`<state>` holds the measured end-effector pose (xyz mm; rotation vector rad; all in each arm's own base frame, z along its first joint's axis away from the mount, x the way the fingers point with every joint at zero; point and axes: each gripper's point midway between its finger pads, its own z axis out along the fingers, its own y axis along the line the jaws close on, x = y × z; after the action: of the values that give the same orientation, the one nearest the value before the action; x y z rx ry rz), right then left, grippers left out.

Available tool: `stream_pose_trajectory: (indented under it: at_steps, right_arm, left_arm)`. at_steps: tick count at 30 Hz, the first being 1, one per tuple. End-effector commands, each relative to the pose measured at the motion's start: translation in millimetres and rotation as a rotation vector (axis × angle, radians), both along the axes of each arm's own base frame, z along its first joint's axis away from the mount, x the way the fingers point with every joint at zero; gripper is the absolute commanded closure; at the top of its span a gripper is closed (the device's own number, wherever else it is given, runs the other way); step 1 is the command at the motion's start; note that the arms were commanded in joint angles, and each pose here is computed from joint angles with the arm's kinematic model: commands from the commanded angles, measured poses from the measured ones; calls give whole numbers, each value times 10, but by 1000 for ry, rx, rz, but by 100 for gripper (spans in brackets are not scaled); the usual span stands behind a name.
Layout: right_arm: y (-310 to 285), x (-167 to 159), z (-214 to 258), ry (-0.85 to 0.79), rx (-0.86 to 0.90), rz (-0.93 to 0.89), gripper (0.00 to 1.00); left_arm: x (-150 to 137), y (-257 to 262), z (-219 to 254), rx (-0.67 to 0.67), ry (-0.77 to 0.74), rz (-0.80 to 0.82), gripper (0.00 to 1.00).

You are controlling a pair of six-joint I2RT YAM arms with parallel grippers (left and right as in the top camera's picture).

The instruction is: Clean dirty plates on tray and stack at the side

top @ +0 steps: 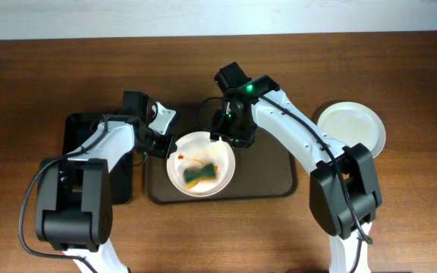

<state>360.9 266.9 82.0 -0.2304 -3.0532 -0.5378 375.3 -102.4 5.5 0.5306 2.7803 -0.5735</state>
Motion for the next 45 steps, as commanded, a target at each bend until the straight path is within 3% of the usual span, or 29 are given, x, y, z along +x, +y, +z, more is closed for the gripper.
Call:
stream_pose_trajectory:
  at_steps: [1,8,12,15,17,21,23,26,29,31,34,40,45]
  right_arm:
    - [116,-65,-96,30,-8,-15,45]
    - [321,-244,-153,78,13,11,51]
    - [225,-412,-176,95,-29,146,59]
    - [122,-511,-189,90,-56,295,57]
    - [87,-602,-179,73,-39,475,47]
    - [-55,-705,-193,43,-56,743,46]
    - [-27,-676,-200,13,-43,788,46]
    - [43,-560,-208,25,-54,575,46]
    - [61,-574,-205,157,-92,175,59]
    - [133,-627,-179,220,-69,57,63]
    - [279,-741,-136,336,-24,-108,50]
    - [510,-928,8,558,66,-313,52]
    - [545,-1021,-56,606,-17,-467,32]
  left_arm:
    - [-82,-34,-123,-19,43,-10,100]
    - [-84,-113,-81,-69,41,-20,100]
    - [-64,-113,-77,-69,33,-20,100]
    - [-61,-109,-78,-67,31,-20,100]
    - [-59,-110,-78,-67,31,-20,100]
    - [-59,-110,-78,-67,31,-20,100]
    - [-59,-110,-78,-67,31,-20,100]
    - [-61,-109,-78,-67,32,-20,100]
    - [-61,-109,-78,-67,32,-19,100]
    - [-61,-109,-78,-67,32,-19,100]
    - [-61,-109,-78,-67,32,-20,100]
    - [-60,-109,-78,-67,31,-19,100]
    - [-61,-109,-78,-67,32,-19,100]
